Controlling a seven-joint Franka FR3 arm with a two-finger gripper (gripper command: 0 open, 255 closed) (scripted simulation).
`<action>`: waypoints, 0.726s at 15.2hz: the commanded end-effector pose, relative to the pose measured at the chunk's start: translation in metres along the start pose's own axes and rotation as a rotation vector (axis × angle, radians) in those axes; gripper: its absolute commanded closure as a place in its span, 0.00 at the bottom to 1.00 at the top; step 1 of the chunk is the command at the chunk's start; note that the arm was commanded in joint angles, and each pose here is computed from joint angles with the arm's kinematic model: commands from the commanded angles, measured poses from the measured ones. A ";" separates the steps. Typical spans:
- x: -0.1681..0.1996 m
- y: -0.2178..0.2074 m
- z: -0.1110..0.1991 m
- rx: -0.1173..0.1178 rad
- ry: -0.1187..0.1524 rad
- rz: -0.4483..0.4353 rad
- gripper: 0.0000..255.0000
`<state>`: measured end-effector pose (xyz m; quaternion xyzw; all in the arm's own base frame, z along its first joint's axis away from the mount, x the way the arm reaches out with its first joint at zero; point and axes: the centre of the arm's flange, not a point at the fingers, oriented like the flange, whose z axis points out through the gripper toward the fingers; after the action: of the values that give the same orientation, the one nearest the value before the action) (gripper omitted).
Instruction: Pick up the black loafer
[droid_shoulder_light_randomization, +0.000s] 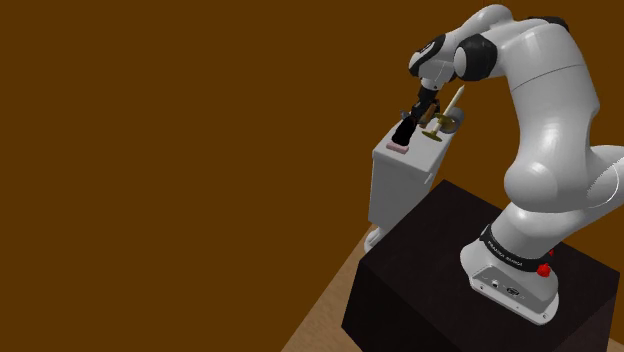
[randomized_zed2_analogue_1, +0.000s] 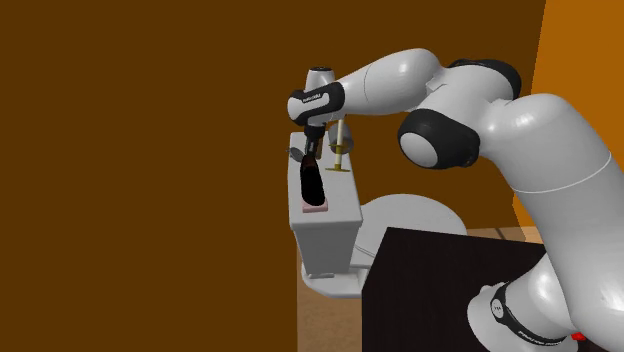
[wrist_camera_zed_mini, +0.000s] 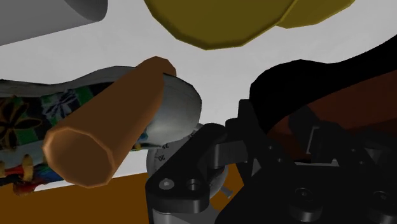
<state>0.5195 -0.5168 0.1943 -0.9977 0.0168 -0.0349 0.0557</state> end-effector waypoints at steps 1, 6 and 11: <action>0.000 0.000 0.000 0.000 0.000 0.000 1.00; -0.001 0.000 0.000 0.000 0.000 0.000 1.00; 0.002 -0.002 -0.015 0.000 0.000 0.000 1.00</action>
<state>0.5216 -0.5173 0.2046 -0.9977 0.0168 -0.0350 0.0558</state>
